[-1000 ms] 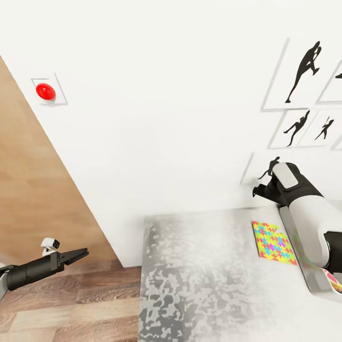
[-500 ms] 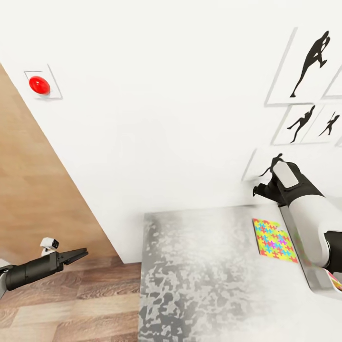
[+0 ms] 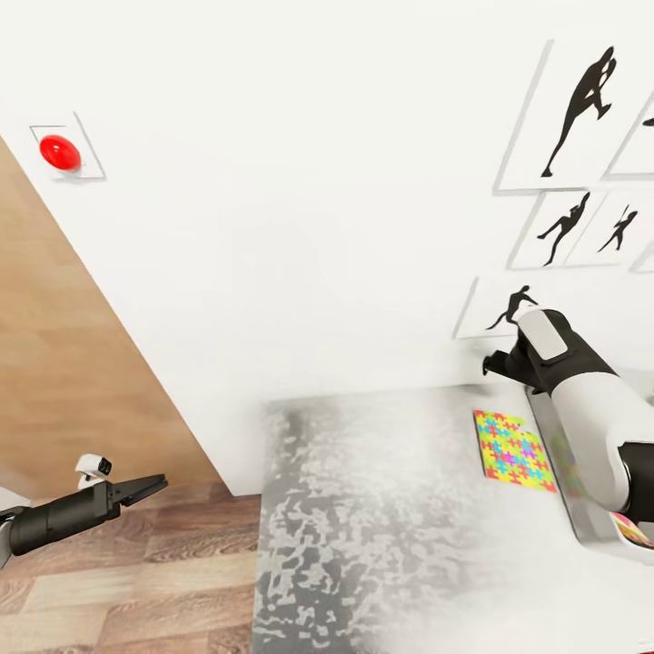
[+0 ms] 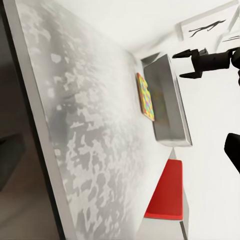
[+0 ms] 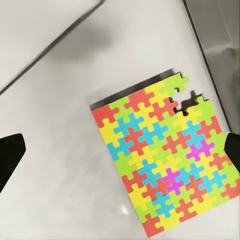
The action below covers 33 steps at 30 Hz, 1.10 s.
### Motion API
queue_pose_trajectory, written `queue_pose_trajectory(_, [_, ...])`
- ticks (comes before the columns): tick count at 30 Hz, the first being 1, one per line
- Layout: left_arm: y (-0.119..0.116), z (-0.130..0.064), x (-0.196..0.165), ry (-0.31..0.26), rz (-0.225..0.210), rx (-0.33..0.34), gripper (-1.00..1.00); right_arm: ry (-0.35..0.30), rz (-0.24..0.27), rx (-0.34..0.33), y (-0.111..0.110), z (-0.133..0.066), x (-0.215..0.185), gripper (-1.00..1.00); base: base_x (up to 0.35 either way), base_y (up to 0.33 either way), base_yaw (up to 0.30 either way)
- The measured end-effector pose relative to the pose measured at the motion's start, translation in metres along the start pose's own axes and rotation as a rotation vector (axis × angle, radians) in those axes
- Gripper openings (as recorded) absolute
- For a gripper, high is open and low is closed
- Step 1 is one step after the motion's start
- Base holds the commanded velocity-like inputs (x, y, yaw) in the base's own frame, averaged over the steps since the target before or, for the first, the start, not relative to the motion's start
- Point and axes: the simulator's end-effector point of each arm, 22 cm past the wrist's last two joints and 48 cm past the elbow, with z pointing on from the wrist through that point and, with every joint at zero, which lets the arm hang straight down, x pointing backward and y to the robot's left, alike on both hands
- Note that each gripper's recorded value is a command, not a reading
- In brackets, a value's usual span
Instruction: Put all the toys in the child's room - the three board games (two on the bed and one on the table), the two jigsaw puzzles on the table, and the tennis ball on the table - inside the toy box on the table in the child's room.
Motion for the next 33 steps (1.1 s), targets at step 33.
queue_pose_trajectory(33, [-0.0001, -0.0019, -0.0008, 0.002, 0.002, -0.001, 1.0, -0.002, -0.009, 0.003, 0.0015, 0.0, 0.0006, 1.0, -0.002, -0.003, -0.055])
